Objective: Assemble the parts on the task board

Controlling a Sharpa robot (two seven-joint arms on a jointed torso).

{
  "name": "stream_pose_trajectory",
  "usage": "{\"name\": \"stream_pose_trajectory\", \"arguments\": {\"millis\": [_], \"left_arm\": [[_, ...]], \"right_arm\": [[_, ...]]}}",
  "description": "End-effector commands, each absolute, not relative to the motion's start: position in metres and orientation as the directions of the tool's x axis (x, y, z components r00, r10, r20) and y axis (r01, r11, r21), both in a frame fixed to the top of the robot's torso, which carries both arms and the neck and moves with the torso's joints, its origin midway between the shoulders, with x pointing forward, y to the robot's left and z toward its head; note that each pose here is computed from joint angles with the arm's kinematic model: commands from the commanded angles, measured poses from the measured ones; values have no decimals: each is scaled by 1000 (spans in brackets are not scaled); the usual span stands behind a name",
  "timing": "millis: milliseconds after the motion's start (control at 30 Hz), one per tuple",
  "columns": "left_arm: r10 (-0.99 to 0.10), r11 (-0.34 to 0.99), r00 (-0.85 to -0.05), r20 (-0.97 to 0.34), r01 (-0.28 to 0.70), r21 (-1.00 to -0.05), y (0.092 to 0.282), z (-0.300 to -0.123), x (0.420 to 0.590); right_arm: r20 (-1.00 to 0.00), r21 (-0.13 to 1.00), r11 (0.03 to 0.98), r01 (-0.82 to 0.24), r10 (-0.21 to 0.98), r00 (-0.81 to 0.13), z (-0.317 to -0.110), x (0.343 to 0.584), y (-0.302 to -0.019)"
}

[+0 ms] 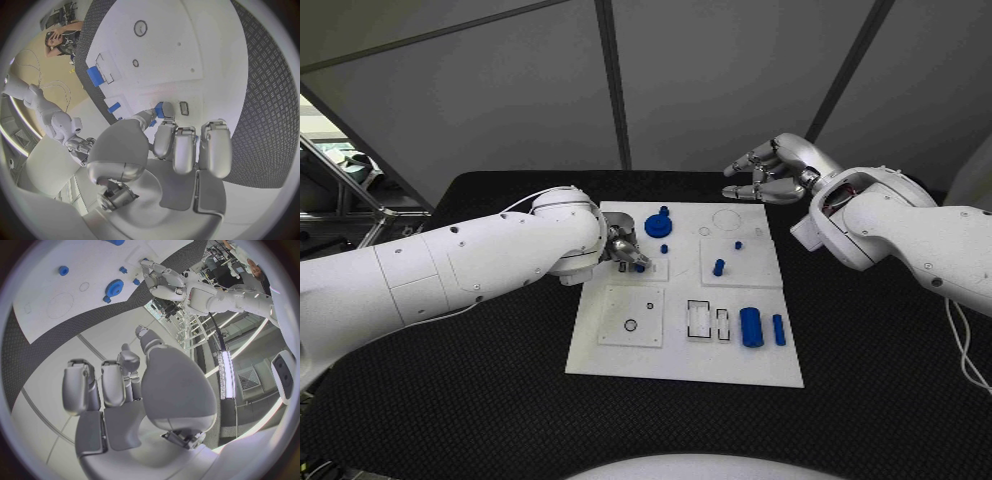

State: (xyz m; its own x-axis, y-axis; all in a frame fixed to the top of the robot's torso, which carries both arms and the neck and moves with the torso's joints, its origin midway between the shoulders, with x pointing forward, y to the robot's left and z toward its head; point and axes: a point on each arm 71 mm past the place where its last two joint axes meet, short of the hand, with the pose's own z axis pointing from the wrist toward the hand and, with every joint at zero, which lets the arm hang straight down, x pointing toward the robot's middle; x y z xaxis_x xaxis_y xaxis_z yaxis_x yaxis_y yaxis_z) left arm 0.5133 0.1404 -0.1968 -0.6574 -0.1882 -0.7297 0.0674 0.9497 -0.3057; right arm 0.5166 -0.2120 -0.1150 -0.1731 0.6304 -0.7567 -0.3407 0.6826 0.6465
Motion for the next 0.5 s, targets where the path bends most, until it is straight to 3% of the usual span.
{"name": "stream_pose_trajectory", "arguments": {"millis": [33,500], "left_arm": [[-174,954,-674,-718,65,-292,140,-201,513],[-183,955,-670,-720,55,-293,143,-202,515]], "right_arm": [[-760,643,682,-348,626,-177,-114,516,-210],[-760,643,683,-347,624,-180,-114,516,-210]]}}
